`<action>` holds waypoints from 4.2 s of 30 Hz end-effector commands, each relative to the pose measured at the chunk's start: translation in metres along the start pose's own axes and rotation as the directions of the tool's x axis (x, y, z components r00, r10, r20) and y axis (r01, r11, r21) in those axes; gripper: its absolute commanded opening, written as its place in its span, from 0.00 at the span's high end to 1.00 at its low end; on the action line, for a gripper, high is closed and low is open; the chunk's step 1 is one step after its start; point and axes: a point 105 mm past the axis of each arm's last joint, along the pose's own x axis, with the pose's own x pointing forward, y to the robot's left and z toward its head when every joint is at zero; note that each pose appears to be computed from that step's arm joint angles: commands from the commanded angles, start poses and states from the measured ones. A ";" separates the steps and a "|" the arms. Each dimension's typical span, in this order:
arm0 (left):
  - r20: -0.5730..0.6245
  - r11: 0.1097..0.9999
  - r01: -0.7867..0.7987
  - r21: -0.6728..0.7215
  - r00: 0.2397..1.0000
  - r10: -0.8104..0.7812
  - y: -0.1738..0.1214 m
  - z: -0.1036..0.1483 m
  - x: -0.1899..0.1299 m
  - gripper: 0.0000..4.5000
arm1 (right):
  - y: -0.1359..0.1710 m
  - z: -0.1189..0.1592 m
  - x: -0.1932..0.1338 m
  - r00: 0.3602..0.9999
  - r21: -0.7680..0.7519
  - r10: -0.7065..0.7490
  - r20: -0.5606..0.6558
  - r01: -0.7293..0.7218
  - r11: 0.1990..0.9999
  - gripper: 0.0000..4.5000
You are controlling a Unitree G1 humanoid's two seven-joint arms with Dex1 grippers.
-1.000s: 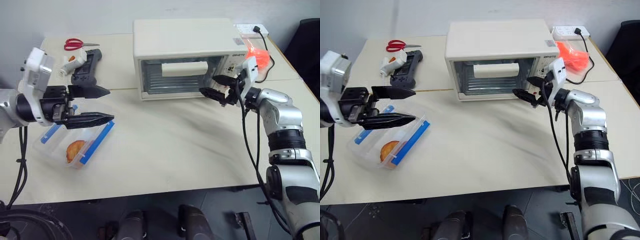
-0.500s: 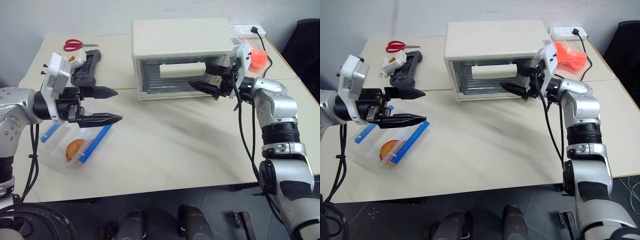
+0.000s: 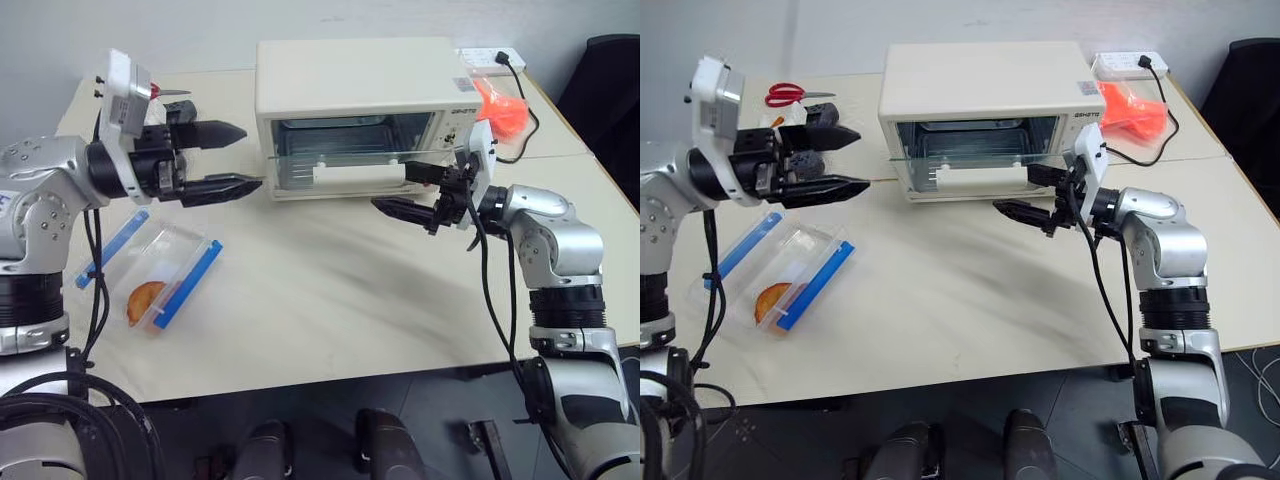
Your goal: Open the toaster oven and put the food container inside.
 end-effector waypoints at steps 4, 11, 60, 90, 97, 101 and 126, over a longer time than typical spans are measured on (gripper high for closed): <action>-0.060 0.986 -0.109 0.125 0.991 0.117 0.038 -0.002 0.021 0.20 | 0.014 0.007 0.001 0.998 -0.017 0.029 0.049 -0.028 0.999 0.00; -0.167 0.965 -0.031 0.260 0.983 0.076 0.043 -0.025 0.043 0.67 | 0.011 0.002 -0.002 0.999 -0.005 -0.010 0.050 0.010 1.000 0.00; -0.260 0.989 -0.059 0.136 0.961 0.093 -0.001 -0.058 0.051 1.00 | 0.065 0.038 -0.090 0.996 -0.023 -0.032 -0.078 0.031 0.999 0.00; -0.457 -0.357 -0.878 -0.320 -0.187 0.870 -0.061 -0.107 -0.125 0.00 | 0.059 0.047 -0.050 0.964 -0.032 0.259 -0.058 -0.261 0.965 0.00; -0.574 -0.526 -0.802 -0.284 -0.297 0.763 -0.061 -0.119 -0.128 0.00 | 0.064 0.047 -0.053 0.970 -0.036 0.238 -0.050 -0.240 0.970 0.00; -0.585 -0.551 -0.788 -0.274 -0.319 0.746 -0.055 -0.117 -0.133 0.00 | 0.062 0.045 -0.058 0.979 -0.025 0.198 -0.043 -0.199 0.980 0.00; -0.782 -0.451 -0.860 -0.240 -0.105 0.615 -0.065 -0.161 -0.117 0.94 | 0.068 0.054 -0.054 0.985 -0.053 0.174 0.001 -0.174 0.983 0.00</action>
